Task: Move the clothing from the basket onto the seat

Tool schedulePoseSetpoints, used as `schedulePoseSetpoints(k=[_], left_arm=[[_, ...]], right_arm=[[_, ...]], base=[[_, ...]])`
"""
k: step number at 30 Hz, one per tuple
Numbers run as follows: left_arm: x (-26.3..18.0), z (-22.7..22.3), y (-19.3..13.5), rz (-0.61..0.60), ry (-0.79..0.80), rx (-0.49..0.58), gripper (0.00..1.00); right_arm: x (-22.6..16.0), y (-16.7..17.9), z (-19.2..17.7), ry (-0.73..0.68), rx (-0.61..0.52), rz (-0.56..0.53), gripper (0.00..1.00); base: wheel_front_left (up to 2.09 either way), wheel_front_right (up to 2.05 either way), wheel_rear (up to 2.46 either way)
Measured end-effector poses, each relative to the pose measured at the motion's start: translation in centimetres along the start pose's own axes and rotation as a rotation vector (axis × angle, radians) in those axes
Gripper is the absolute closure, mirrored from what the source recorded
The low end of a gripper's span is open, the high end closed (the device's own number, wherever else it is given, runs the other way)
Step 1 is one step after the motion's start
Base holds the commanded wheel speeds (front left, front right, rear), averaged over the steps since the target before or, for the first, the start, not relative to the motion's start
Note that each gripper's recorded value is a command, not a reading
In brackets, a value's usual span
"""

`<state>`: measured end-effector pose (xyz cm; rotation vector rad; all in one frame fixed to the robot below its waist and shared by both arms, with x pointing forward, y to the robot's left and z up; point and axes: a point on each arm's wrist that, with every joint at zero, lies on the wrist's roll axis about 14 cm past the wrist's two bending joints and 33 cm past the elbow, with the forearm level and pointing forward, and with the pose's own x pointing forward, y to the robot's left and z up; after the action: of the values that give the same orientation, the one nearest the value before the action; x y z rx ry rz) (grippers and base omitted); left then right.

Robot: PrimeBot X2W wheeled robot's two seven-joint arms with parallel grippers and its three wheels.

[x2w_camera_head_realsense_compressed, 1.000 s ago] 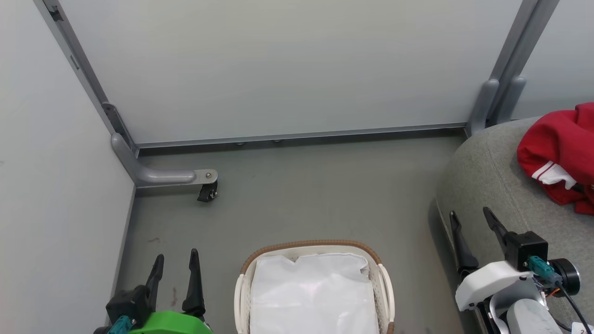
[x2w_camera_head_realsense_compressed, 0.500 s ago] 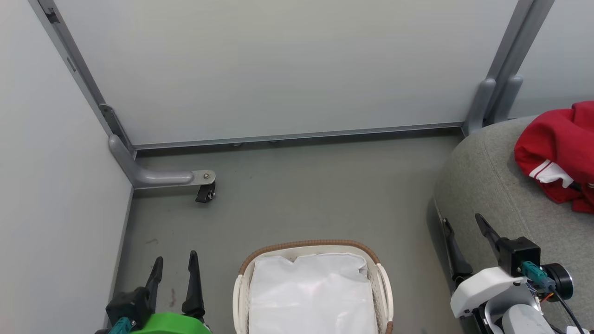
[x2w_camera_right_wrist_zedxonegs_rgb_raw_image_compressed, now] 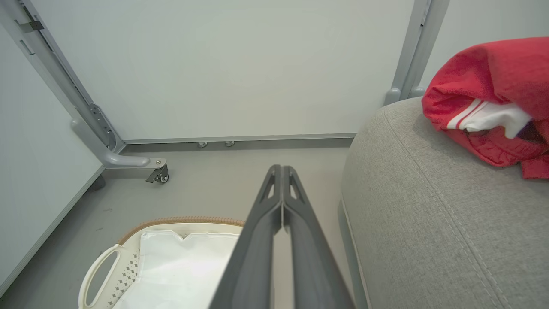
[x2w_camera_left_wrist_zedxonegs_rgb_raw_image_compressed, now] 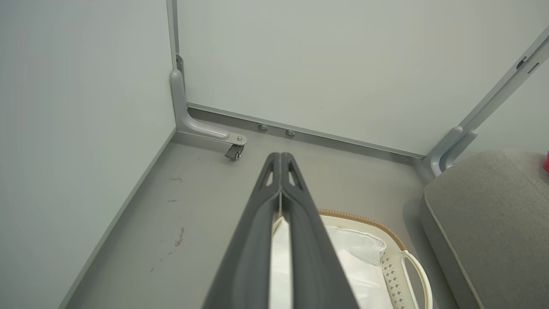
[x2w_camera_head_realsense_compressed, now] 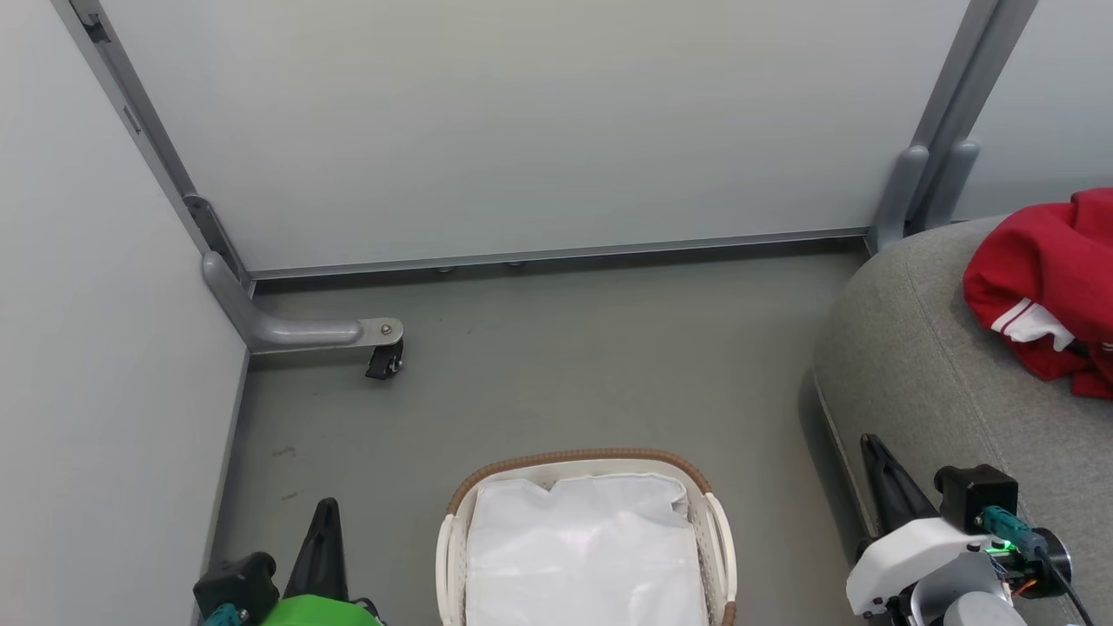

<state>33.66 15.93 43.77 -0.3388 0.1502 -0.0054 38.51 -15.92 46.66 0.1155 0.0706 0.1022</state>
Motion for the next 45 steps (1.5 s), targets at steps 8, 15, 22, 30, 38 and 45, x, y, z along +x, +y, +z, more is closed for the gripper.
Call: schedulePoseSetpoints(k=[8, 15, 22, 30, 38, 45], left_arm=[[0.2, 0.2, 0.8, 0.039, 0.009, -0.132, 1.0], [0.4, 0.5, 1.3, 0.058, 0.013, -0.242, 1.0], [0.6, 0.9, 1.7, 0.073, 0.009, -0.347, 1.0], [1.1, 1.7, 1.9, 0.076, -0.002, -0.451, 1.0], [1.5, 2.2, 2.0, 0.074, -0.009, -0.551, 1.0], [1.8, 2.8, 2.1, 0.068, -0.019, -0.628, 1.0]], right_arm=[[0.0, -0.7, 0.3, -0.003, 0.158, -0.041, 1.0], [0.1, -1.1, 0.8, -0.017, 0.284, -0.063, 1.0], [0.1, -1.5, 1.0, -0.022, 0.403, -0.081, 1.0], [0.1, -1.9, 1.3, -0.029, 0.529, -0.096, 1.0], [0.1, -2.2, 1.5, -0.034, 0.642, -0.105, 1.0], [0.1, -2.4, 1.8, -0.042, 0.739, -0.109, 1.0]], base=[[0.0, 0.0, 0.0], [0.0, 0.0, 0.0], [0.0, 0.0, 0.0], [0.0, 0.0, 0.0], [0.0, 0.0, 0.0], [0.0, 0.0, 0.0]])
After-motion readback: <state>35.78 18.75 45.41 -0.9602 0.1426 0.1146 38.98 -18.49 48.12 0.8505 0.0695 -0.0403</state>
